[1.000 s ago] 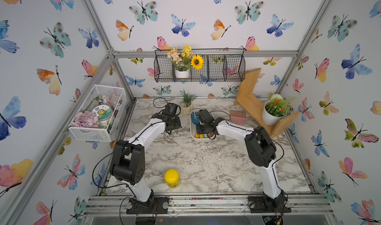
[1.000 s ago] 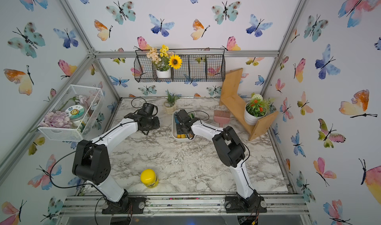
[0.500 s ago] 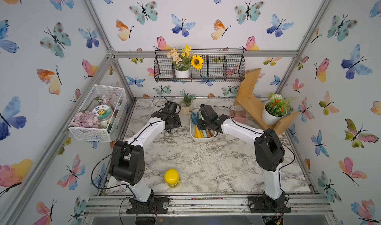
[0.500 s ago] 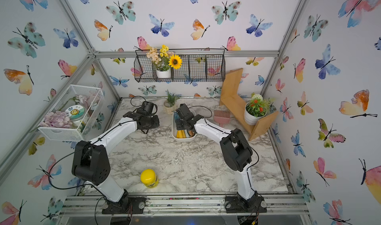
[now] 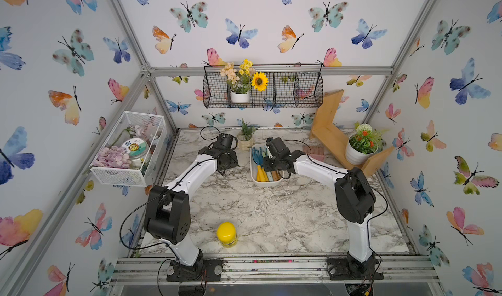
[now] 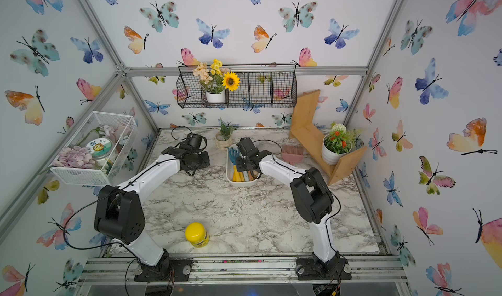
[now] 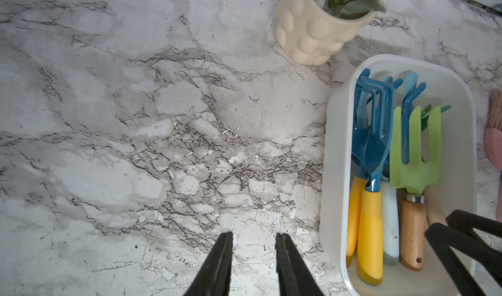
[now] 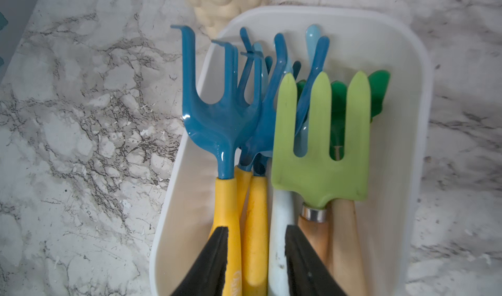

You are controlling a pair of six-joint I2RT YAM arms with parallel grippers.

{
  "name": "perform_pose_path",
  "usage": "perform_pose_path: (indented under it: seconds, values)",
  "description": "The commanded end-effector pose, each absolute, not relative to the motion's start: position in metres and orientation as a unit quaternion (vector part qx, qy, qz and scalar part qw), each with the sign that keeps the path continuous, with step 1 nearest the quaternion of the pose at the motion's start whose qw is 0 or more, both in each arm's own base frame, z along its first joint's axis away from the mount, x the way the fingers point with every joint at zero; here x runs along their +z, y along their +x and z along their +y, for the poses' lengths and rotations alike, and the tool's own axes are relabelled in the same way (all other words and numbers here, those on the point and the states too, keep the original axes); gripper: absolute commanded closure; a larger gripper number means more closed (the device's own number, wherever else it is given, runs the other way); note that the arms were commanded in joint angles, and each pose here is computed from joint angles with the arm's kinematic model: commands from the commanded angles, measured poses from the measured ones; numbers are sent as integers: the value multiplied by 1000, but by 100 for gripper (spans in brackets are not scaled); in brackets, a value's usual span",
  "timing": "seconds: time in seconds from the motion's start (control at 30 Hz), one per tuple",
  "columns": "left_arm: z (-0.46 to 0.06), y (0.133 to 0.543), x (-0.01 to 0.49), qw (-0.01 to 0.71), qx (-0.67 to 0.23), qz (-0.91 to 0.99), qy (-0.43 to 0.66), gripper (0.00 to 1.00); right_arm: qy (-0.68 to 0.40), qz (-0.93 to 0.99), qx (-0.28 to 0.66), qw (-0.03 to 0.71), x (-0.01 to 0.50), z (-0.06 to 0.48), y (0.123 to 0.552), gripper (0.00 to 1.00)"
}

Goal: Take the hand rake out of the storage box
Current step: Pick up the rake from the storage box.

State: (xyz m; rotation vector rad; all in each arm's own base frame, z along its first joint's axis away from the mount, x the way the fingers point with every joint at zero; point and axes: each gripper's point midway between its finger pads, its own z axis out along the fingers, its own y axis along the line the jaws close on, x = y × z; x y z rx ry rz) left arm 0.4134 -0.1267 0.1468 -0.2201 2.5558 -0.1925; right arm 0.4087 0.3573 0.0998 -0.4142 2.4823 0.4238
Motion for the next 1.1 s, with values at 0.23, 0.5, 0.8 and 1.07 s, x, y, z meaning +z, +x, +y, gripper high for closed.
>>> perform_pose_path:
  seconds: [0.23,0.5,0.8,1.07]
  values:
    - [-120,413,158,294,-73,949,-90,67,-181,929,159,280,85,383,408,52]
    - [-119,415,157,294,-73,949,-90,67,-182,935,147,268,70,392,413,53]
    - [-118,413,154,292,-76,949,-92,68,-172,939,143,263,57,393,416,63]
    - [-115,413,153,292,-75,949,-93,67,-157,934,157,280,65,391,414,73]
